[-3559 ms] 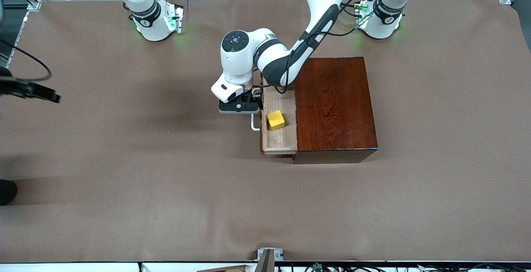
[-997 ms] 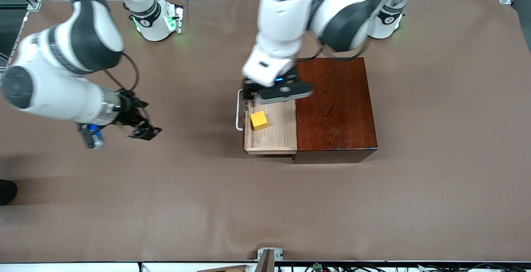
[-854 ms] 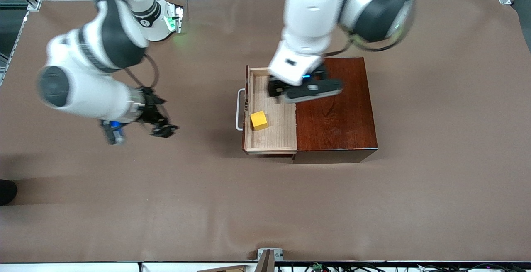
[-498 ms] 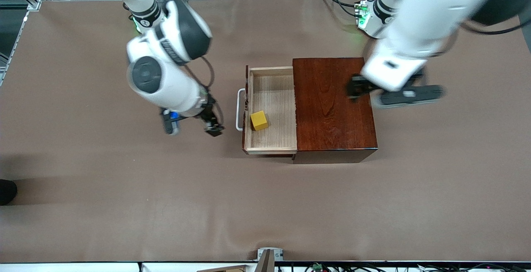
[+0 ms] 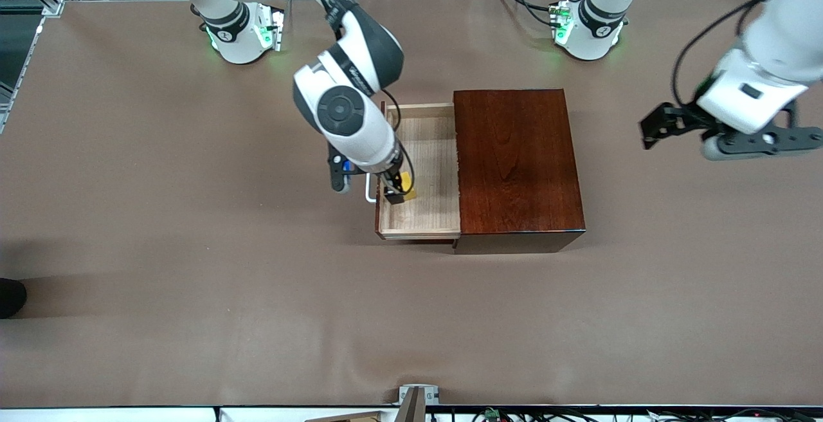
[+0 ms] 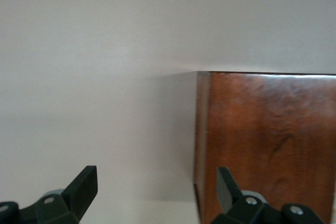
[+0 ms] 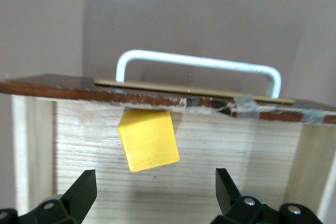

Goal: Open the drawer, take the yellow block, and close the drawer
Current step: 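Lower the right gripper into the drawer and grasp the yellow cube, then lift the cube out with the right gripper while the left gripper returns, then lower the left gripper to the handle while the right gripper carries the cube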

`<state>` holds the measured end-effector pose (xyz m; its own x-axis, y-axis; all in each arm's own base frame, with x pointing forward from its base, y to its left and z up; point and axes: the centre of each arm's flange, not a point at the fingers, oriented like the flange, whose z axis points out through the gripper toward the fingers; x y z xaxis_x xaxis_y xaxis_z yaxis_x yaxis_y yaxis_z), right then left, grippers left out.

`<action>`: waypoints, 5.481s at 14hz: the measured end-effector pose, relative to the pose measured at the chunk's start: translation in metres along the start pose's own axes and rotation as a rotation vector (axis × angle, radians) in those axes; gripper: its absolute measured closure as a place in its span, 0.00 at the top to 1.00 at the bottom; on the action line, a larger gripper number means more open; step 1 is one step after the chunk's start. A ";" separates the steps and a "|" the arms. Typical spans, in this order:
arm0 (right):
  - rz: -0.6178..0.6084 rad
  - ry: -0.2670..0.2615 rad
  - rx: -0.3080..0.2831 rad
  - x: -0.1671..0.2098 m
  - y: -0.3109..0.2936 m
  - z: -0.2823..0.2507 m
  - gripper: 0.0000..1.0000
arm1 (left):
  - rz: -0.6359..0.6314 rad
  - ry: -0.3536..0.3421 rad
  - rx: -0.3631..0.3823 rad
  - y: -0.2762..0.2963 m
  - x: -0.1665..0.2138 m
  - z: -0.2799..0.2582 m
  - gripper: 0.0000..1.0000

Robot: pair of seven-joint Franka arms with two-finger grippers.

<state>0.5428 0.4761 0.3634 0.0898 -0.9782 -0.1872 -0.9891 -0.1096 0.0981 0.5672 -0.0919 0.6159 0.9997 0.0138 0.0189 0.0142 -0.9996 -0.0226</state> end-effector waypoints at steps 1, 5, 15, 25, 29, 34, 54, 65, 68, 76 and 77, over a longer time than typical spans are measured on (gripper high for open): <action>0.002 0.002 0.003 -0.005 0.001 0.010 1.00 | 0.015 -0.003 0.001 -0.015 0.002 0.002 1.00; -0.004 0.011 0.025 -0.011 0.000 0.024 1.00 | 0.040 -0.005 0.001 -0.032 0.005 0.005 1.00; -0.029 0.092 0.041 0.003 -0.004 0.069 1.00 | 0.040 0.022 -0.003 -0.031 0.013 0.014 1.00; -0.146 0.072 0.065 -0.006 -0.004 0.052 0.56 | 0.040 0.015 -0.003 -0.031 0.016 0.022 1.00; -0.154 0.021 0.125 -0.019 -0.004 0.003 0.56 | 0.033 0.015 -0.003 -0.031 0.016 0.022 1.00; -0.258 0.036 0.105 0.008 -0.006 -0.053 0.56 | 0.043 0.015 -0.004 -0.025 0.015 0.022 1.00; -0.996 -0.009 -0.069 0.447 -0.040 -0.081 0.56 | 0.437 -0.013 -0.046 0.201 -0.037 0.037 1.00; -1.266 0.112 -0.116 0.568 -0.057 0.022 0.56 | 0.997 0.051 -0.116 0.377 -0.127 0.048 1.00; -1.279 0.142 -0.137 0.580 -0.059 0.045 0.56 | 1.195 0.065 -0.154 0.418 -0.125 0.090 1.00; -1.297 0.203 -0.095 0.585 -0.068 0.063 0.56 | 1.253 0.204 -0.233 0.467 -0.120 0.129 1.00; -1.308 0.206 -0.094 0.584 -0.068 0.064 0.56 | 1.260 0.224 -0.253 0.482 -0.122 0.146 1.00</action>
<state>0.6552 -0.0766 0.1844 0.9876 -0.1506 -0.0445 -0.1495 -0.9884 0.0286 0.4546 -0.5720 0.4564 0.2976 -0.9101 0.2882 -0.9534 -0.2991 0.0401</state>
